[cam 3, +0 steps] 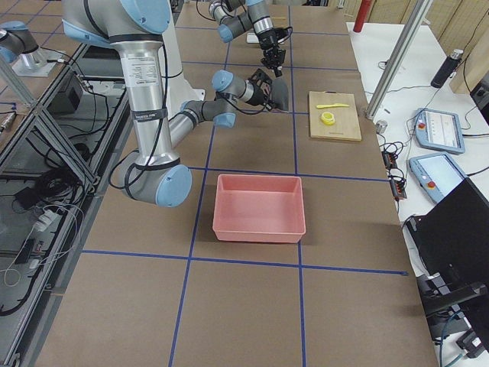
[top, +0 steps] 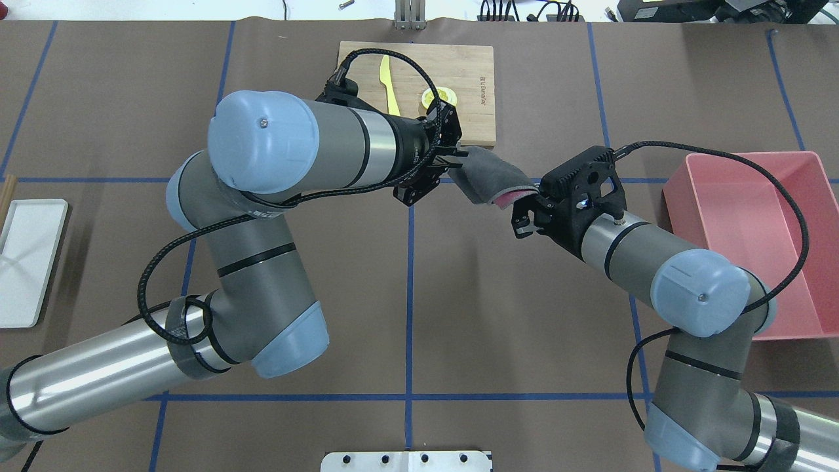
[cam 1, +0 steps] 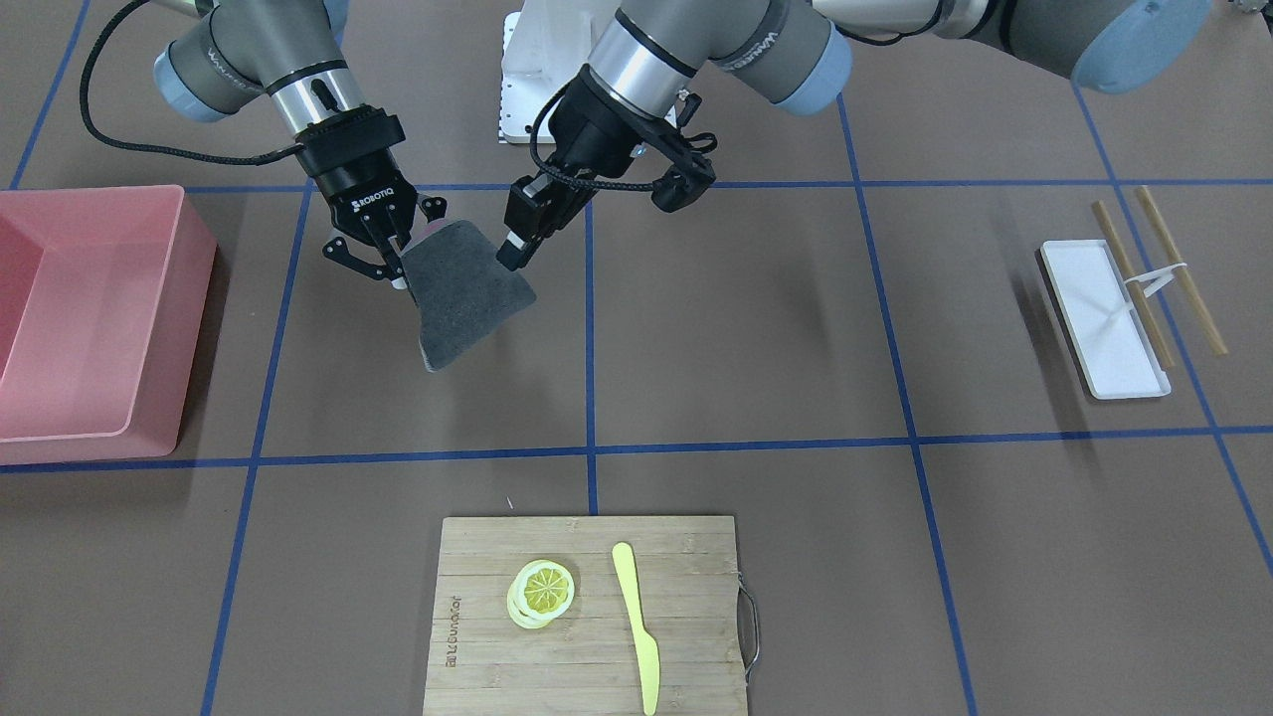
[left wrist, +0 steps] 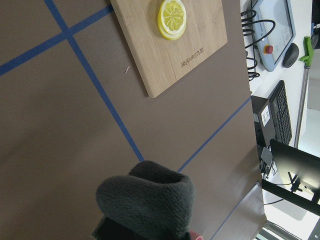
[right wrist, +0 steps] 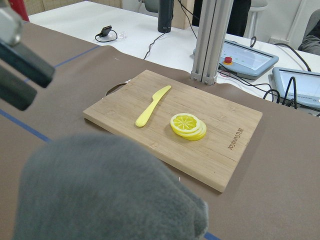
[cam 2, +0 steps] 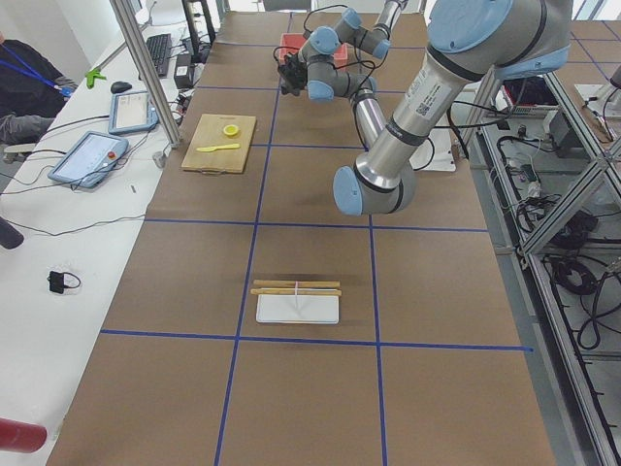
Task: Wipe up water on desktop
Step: 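Open the left gripper and withdraw it while the right gripper pulls the towel away, then carry the towel with the right gripper toward the pink bin while the left arm retracts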
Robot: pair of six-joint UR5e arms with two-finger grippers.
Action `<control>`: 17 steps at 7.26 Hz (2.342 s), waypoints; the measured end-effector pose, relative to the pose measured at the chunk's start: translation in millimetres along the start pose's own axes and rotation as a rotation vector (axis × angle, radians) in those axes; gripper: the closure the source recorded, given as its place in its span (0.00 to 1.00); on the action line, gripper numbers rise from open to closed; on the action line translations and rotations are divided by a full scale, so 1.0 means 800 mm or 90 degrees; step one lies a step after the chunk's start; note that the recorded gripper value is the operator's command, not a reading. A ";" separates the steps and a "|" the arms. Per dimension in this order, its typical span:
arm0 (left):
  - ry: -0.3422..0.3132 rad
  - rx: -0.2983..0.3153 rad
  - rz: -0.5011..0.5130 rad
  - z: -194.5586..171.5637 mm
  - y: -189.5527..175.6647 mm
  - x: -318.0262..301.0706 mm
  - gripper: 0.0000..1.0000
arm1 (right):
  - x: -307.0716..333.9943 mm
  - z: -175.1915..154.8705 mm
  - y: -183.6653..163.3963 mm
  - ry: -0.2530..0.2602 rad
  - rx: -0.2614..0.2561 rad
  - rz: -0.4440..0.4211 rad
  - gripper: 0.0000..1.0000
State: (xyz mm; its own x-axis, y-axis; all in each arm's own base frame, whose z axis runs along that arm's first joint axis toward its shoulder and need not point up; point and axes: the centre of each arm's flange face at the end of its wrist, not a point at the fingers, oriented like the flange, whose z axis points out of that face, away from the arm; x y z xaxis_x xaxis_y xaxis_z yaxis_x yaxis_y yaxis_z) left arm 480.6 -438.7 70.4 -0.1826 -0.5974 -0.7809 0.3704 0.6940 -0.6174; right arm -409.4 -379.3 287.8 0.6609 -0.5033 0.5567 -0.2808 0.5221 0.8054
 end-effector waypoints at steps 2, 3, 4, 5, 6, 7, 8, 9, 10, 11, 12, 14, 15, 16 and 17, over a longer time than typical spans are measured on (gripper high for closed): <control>-0.024 0.017 0.074 -0.008 -0.020 -0.024 0.01 | 0.001 0.000 -0.002 0.000 0.001 0.001 1.00; -0.038 0.027 0.102 -0.008 -0.027 -0.029 0.01 | 0.002 0.000 -0.003 0.001 0.003 0.001 1.00; -0.054 0.039 0.135 -0.010 -0.038 -0.035 0.01 | 0.004 0.000 -0.005 0.003 0.005 0.002 1.00; -0.082 0.052 0.178 -0.012 -0.052 -0.043 0.01 | 0.006 0.000 -0.007 0.007 0.006 0.003 1.00; -0.123 0.065 0.232 -0.017 -0.068 -0.047 0.01 | 0.009 0.001 -0.007 0.010 0.006 0.003 1.00; -0.163 0.075 0.309 -0.026 -0.083 -0.050 0.01 | 0.011 0.002 -0.007 0.012 0.005 0.003 1.00; -0.190 0.077 0.405 -0.041 -0.098 -0.053 0.01 | 0.012 0.002 -0.007 0.013 0.005 0.002 1.00; -0.207 0.078 0.498 -0.056 -0.116 -0.055 0.01 | 0.012 0.002 -0.006 0.014 0.004 0.002 1.00; -0.231 0.082 0.583 -0.067 -0.139 -0.058 0.01 | 0.013 0.003 -0.005 0.015 0.004 0.002 1.00; -0.272 0.088 0.660 -0.078 -0.167 -0.058 0.01 | 0.016 0.003 -0.005 0.018 0.003 0.001 1.00; -0.330 0.095 0.726 -0.096 -0.199 -0.054 0.01 | 0.019 0.003 -0.004 0.021 0.002 0.001 1.00; -0.458 0.090 0.839 -0.151 -0.276 -0.059 0.01 | 0.025 0.004 -0.004 0.028 0.001 0.001 1.00; -0.515 0.083 0.877 -0.188 -0.330 -0.069 0.01 | 0.028 0.005 -0.002 0.034 -0.004 -0.001 1.00; -0.559 0.052 0.898 -0.236 -0.398 -0.085 0.01 | 0.031 0.008 0.000 0.046 -0.016 -0.006 1.00; -0.575 -0.002 0.891 -0.298 -0.475 -0.107 0.01 | 0.035 0.010 0.001 0.064 -0.033 -0.012 1.00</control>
State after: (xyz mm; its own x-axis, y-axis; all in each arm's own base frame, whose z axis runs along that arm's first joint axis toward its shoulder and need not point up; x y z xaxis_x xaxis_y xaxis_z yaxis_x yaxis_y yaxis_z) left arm 138.9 -555.3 349.1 0.8174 0.4216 -0.3926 -0.2195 0.8580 0.4643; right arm -396.6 -399.0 305.7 0.7329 -0.4438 0.5157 -0.2328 0.5487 0.8030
